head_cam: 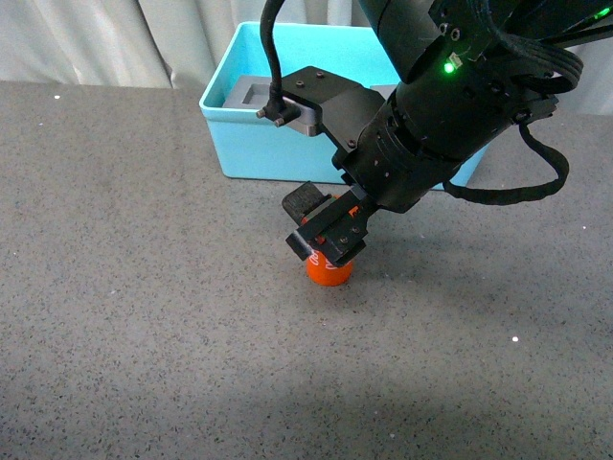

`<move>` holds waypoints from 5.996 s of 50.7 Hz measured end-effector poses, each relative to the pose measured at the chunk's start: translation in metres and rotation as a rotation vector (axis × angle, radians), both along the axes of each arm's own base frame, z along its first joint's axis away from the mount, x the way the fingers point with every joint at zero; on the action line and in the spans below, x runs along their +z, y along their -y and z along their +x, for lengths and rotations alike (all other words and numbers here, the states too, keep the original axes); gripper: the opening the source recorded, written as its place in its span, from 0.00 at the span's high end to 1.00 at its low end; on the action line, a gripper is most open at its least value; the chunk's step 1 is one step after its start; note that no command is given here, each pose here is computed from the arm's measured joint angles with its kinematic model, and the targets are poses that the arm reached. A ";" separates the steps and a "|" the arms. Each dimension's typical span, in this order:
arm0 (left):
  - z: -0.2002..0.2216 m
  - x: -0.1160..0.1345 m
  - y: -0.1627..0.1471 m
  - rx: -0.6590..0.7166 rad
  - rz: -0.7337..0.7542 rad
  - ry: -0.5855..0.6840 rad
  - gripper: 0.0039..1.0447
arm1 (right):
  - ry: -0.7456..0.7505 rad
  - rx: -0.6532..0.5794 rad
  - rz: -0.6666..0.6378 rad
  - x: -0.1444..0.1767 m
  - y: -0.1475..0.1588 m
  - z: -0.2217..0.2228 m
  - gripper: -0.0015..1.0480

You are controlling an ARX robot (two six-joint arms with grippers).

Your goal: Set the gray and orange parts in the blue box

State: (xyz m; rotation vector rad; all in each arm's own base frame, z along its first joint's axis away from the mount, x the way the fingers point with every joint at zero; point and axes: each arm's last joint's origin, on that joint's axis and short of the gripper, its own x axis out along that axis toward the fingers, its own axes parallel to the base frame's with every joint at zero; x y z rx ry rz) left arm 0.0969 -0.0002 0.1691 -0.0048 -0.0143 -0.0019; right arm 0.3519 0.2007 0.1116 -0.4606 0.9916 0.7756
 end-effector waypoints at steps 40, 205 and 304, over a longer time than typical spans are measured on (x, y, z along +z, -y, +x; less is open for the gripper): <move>0.000 0.000 0.000 0.000 0.000 0.000 0.06 | 0.385 -0.245 0.324 0.153 0.031 0.045 0.58; 0.000 0.000 0.000 0.000 0.000 0.000 0.06 | 0.989 -0.767 0.448 0.081 0.187 -0.206 0.87; 0.000 0.000 0.000 0.000 0.000 0.000 0.06 | 0.996 -0.766 0.455 0.053 0.200 -0.254 0.52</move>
